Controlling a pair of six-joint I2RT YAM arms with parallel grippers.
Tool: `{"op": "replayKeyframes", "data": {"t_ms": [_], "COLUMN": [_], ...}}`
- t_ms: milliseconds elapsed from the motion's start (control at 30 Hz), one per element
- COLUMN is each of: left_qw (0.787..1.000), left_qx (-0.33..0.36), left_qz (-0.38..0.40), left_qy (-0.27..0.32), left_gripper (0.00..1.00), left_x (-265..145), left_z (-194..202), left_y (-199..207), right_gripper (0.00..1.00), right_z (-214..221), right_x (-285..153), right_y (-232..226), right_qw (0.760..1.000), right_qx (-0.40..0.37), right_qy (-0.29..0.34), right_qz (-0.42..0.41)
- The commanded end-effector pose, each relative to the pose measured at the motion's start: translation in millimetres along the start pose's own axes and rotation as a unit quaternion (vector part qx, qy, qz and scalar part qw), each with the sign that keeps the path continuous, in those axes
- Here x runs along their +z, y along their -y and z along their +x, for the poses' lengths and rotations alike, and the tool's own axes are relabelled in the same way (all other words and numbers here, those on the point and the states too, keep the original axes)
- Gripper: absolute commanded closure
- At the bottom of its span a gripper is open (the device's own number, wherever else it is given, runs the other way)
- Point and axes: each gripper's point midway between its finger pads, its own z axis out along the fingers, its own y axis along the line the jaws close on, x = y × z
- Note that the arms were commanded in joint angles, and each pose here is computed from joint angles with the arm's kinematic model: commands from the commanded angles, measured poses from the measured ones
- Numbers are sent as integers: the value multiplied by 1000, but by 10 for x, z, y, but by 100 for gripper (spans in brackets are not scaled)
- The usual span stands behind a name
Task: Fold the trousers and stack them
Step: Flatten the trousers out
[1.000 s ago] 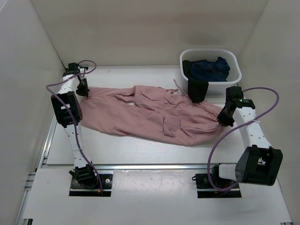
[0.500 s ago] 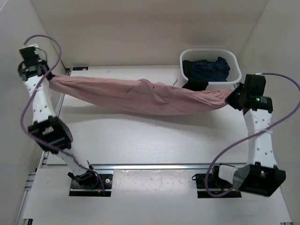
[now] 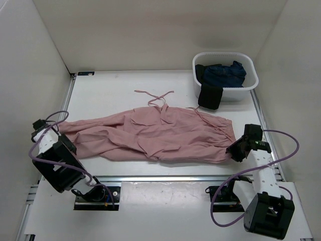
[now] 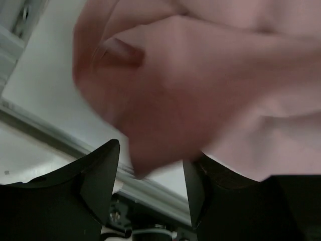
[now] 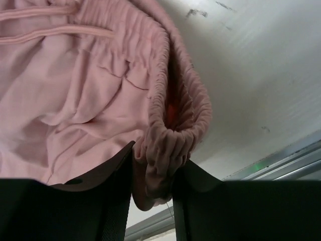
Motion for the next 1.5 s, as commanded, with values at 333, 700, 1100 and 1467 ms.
{"op": "replayKeyframes", "data": {"t_ms": [333,700,1100,1467], "left_qw": [996,993,981,981], "left_qx": [-68,-68,-1,-7], "left_qz": [22,92,112,47], "left_qy": [54,19,161,188], "left_gripper": [19,29,86,86], "left_x": [-337,49,-735,-1340], "left_z": [-397,-565,-1544,-1453], "left_y": [-247,-41,266,61], "right_gripper": [52,52,100,100], "right_z": [-111,-90,-1040,-1434], "right_x": [46,166,-242,-907], "right_y": [123,138,-954,-388], "right_qw": [996,995,994,978], "right_qx": [69,80,29,117], "right_qy": [36,36,71,171], "right_qz": [40,39,-82,-32]}}
